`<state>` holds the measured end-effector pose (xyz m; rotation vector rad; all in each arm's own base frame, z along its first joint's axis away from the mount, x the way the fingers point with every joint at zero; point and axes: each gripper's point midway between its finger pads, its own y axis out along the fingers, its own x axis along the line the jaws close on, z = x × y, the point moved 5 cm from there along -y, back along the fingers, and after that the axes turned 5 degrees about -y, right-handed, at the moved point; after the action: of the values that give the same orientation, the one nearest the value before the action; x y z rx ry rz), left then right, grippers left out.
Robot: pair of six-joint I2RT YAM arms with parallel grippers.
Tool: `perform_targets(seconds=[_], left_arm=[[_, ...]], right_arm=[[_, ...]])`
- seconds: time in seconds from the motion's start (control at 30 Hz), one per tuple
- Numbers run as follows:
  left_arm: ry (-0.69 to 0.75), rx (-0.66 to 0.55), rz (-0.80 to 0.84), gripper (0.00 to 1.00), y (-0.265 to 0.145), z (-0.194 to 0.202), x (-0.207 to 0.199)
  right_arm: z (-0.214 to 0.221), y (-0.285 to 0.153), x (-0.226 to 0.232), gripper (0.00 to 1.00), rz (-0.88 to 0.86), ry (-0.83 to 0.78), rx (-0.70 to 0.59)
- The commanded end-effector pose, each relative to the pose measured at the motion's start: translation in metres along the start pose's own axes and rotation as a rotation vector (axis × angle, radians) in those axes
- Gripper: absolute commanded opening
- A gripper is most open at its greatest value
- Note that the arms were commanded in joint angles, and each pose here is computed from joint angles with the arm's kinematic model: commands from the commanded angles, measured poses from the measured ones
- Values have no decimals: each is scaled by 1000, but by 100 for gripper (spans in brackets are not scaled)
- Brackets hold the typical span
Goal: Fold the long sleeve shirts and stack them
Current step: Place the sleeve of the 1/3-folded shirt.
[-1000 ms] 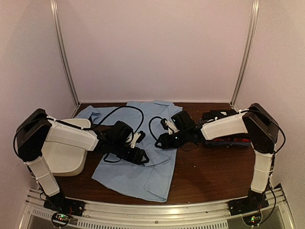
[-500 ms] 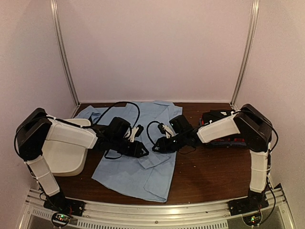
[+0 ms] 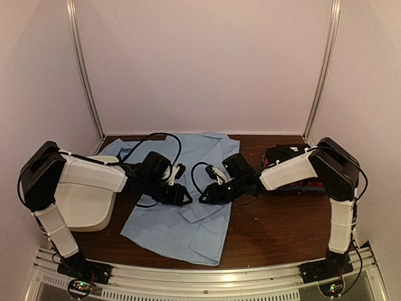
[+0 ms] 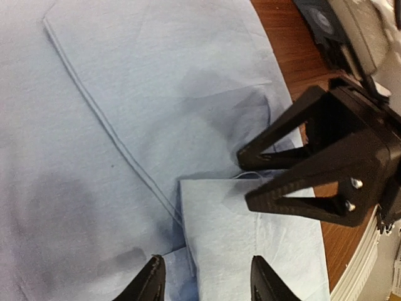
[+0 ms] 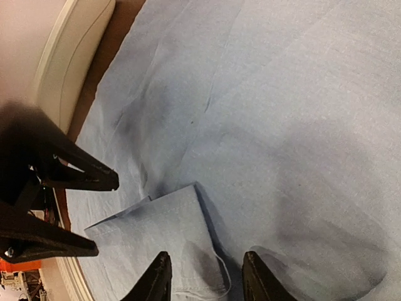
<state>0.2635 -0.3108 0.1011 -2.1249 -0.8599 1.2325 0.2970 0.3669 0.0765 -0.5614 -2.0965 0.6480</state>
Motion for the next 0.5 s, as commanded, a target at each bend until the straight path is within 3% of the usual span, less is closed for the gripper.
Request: perform_targets(seconds=[0.0, 0.2, 0.47], left_arm=[[-10, -27, -19, 50, -13, -12, -1], [-34, 72, 22, 56, -5, -2, 1], [-11, 155, 109, 56, 4, 5, -9]], right_arm=[[1, -14, 25, 39, -54, -40, -12], [11, -21, 35, 34, -64, -49, -10], [24, -27, 40, 32, -61, -53, -10]])
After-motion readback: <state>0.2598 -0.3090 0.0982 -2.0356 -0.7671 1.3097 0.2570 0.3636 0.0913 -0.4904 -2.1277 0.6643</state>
